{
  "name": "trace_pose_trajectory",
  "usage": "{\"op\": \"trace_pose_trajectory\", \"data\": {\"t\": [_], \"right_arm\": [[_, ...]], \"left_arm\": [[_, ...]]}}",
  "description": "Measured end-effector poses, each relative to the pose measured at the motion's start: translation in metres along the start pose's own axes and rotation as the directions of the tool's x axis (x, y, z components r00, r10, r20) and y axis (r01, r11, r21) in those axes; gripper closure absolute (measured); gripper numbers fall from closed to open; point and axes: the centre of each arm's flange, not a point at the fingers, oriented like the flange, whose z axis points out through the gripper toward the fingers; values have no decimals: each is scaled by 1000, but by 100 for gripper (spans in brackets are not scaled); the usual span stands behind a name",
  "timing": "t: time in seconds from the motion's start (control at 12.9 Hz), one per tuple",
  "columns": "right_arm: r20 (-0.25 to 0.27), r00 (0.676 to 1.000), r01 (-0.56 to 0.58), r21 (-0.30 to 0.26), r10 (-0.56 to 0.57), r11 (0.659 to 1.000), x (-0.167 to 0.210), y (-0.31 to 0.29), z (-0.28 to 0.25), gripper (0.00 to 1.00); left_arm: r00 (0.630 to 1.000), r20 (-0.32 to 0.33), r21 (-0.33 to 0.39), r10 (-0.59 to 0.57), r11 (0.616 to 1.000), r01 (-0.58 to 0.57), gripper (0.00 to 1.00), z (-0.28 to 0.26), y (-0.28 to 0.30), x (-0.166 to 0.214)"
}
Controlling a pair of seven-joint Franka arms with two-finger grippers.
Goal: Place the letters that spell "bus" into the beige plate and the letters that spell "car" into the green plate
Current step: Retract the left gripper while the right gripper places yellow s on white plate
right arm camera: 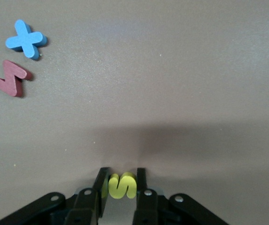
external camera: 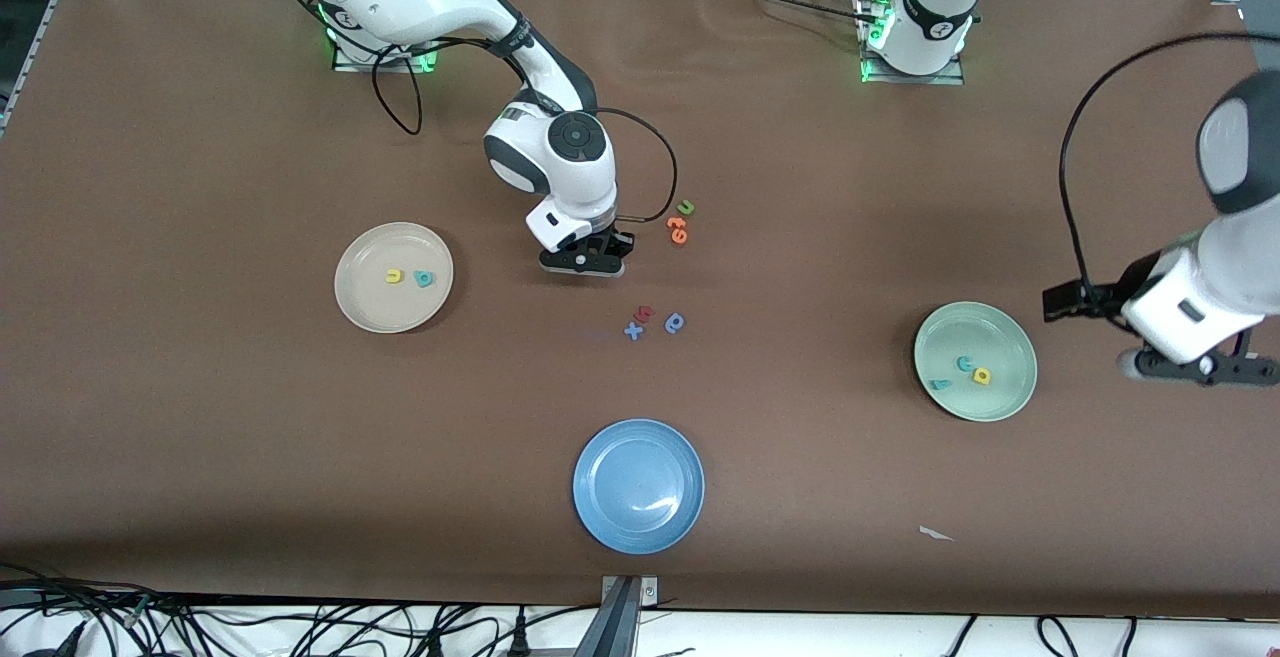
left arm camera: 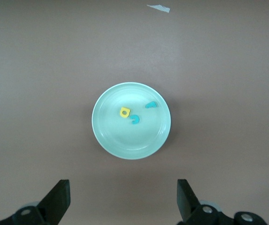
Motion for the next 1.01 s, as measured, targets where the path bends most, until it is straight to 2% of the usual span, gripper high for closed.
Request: {"op": "trace_pose_trajectory", "data": {"t": [0.23,0.54,0.85,1.01], "right_arm": [[-20,1000,10,-19,-11,1000,15,12,-9,72],[-49,996,74,-80,-78,994,66,87,-55,72],[-3,977,210,-150,-213,966,77,180,-78,72],[26,966,259,-175,-259,950,80,224,-80,72]], "left_arm": [[999,-43,15,1,1000,-1,0,-36,4,-39],[998,-71,22,0,1000,2,0,-52,5,-57],[997,-76,25,-3,1000,5,0,-59,6,-68],[999,-49,26,-3,1000,4,0,-62,7,-76]]}}
